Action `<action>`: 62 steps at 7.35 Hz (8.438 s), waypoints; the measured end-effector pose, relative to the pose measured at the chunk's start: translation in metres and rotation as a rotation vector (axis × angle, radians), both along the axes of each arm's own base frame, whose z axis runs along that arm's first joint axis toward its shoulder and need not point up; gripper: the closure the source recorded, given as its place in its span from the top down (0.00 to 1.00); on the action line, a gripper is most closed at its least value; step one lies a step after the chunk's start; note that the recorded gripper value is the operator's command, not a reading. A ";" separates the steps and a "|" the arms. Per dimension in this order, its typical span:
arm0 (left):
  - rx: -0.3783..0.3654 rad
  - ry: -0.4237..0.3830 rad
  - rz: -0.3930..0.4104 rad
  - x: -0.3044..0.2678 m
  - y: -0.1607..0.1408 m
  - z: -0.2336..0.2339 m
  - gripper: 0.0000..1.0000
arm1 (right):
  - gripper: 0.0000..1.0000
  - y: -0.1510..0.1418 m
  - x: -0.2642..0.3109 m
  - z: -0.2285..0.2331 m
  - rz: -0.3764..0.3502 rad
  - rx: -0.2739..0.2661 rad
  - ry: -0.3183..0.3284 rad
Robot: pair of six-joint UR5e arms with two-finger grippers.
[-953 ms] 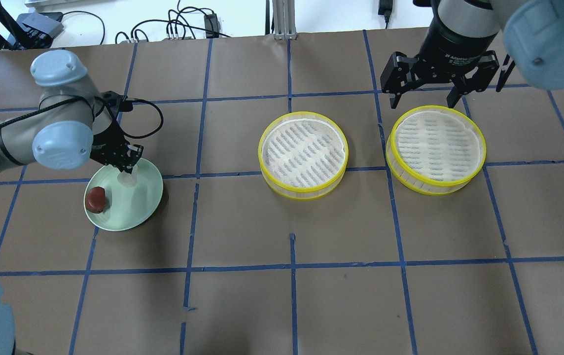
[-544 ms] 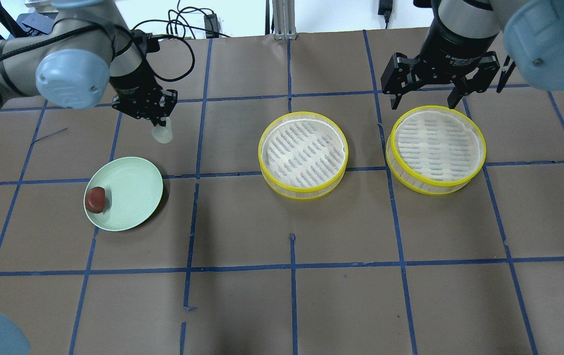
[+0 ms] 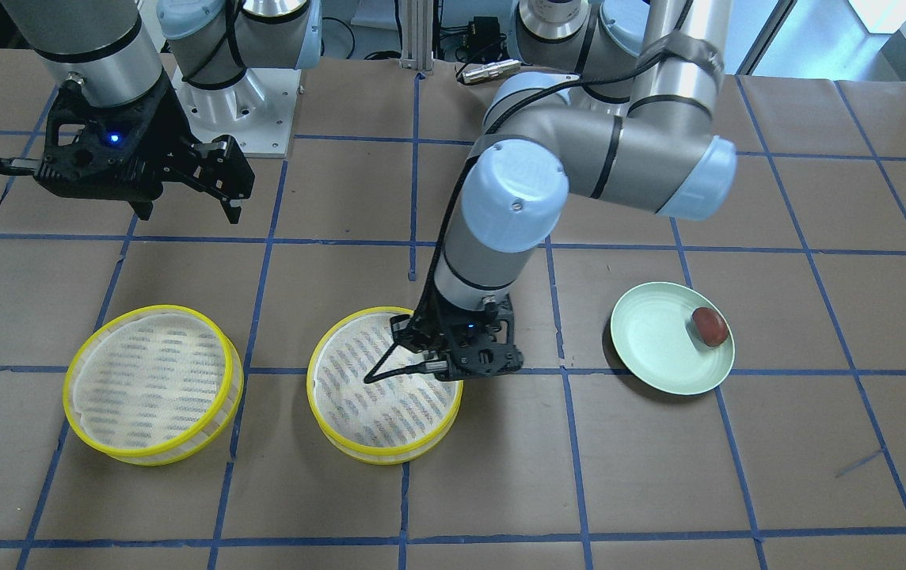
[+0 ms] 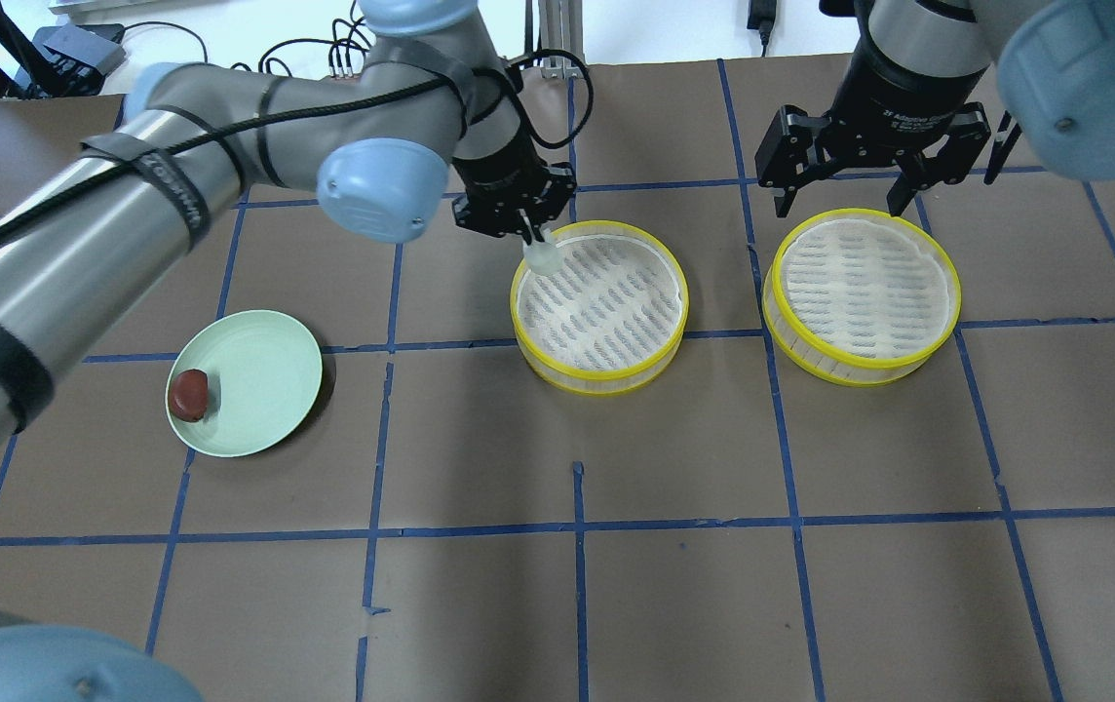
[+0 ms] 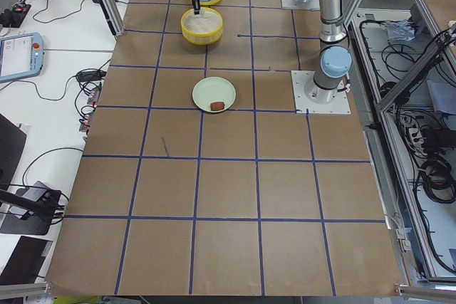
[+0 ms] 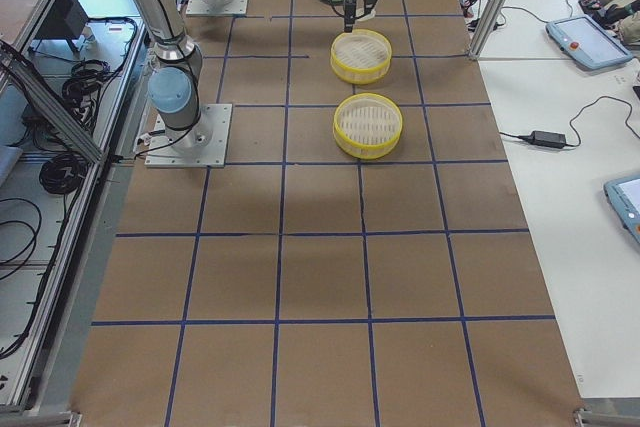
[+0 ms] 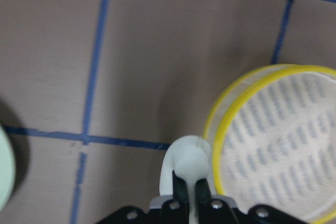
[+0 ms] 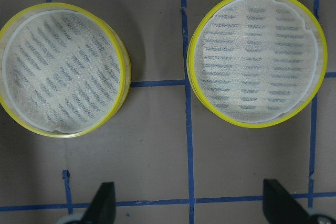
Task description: Stack buns with steamer
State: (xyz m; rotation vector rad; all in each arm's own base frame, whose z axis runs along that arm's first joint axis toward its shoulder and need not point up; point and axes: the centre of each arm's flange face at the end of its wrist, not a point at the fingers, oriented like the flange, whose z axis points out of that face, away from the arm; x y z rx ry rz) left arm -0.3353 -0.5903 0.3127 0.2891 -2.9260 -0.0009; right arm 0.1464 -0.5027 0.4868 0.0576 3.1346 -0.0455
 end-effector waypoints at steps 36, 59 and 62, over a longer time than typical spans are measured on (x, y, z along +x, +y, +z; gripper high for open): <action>-0.039 -0.227 -0.208 0.167 0.064 0.164 0.97 | 0.02 -0.060 -0.250 -0.211 0.063 -0.116 -0.003; -0.031 -0.225 -0.203 0.164 0.066 0.158 0.97 | 0.99 -0.062 0.107 -0.196 -0.040 -0.037 0.118; -0.031 -0.226 -0.202 0.165 0.066 0.158 0.98 | 1.00 -0.058 0.101 -0.176 -0.050 -0.047 0.105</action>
